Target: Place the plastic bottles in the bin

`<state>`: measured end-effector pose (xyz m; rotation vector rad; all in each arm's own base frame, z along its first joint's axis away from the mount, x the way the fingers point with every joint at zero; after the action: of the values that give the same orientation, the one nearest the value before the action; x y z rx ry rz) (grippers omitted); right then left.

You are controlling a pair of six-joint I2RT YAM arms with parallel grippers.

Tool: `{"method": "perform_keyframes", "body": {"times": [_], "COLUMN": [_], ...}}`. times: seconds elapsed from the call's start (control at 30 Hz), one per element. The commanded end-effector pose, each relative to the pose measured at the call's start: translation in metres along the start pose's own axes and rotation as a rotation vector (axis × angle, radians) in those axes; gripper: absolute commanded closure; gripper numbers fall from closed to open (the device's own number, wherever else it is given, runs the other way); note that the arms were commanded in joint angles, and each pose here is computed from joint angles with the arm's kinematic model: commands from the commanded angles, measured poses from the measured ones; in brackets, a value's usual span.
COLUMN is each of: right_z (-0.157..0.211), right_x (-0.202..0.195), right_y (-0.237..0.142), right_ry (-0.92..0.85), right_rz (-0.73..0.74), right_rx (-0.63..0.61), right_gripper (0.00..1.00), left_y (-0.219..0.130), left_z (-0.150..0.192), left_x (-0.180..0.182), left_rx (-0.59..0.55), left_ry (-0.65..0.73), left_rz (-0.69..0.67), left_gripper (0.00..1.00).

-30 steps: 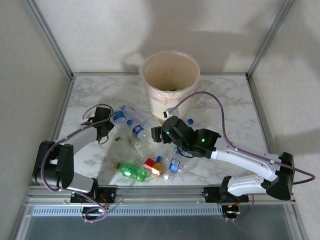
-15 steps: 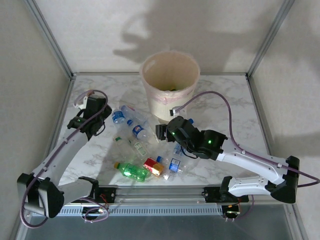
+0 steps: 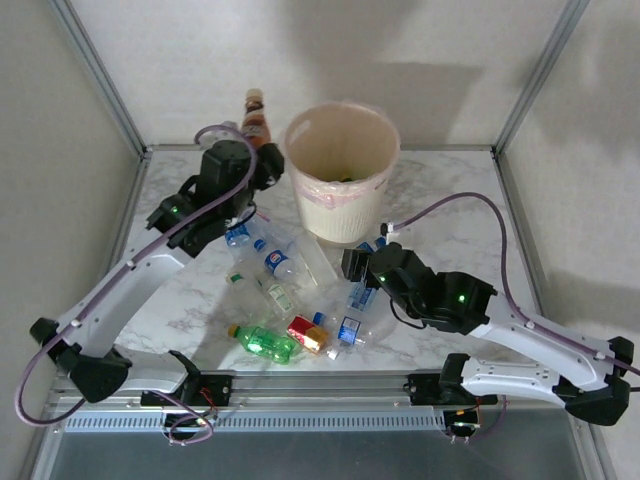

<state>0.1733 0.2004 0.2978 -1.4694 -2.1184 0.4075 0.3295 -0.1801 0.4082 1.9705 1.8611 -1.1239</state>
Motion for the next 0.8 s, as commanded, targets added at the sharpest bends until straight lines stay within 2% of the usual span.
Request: {"method": "perform_keyframes", "body": {"times": [0.0,0.23,0.4,0.77], "right_z": [0.013,0.031,0.039,0.044], "right_x": [-0.014,-0.019,-0.025,-0.025], "right_y": [0.004,0.010,0.009,0.013], "right_ry": [0.016,0.050,0.061,0.045], "right_rz": [0.061,0.067,0.079,0.081], "right_rx": [0.030,0.077,0.090,0.108], "right_gripper": [0.16,0.17,0.17,0.16], "left_y": [0.014,0.057,0.082,0.091], "left_z": [0.008,0.035,0.059,0.073], "left_x": [-0.029,-0.061,-0.063,-0.061], "left_rx": [0.031,0.135,0.199,0.220], "left_ry": [0.051,0.072,0.083,0.095], "left_rz": [0.079,0.151,0.130,0.113], "left_gripper": [0.36,0.35,0.36,0.28]}}
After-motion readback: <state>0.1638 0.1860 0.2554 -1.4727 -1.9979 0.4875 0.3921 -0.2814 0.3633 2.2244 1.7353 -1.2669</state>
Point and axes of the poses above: each hand's point on the last joint's axis, 136 mm out from that joint toward the fingers, its own y axis out along the fingers, its own x axis along the line the jaws close on, z = x × y, the point moved 4 cm from there along -y, back along the fingers, and after that the axes turned 6 degrees about -y, right-handed, at the moved point
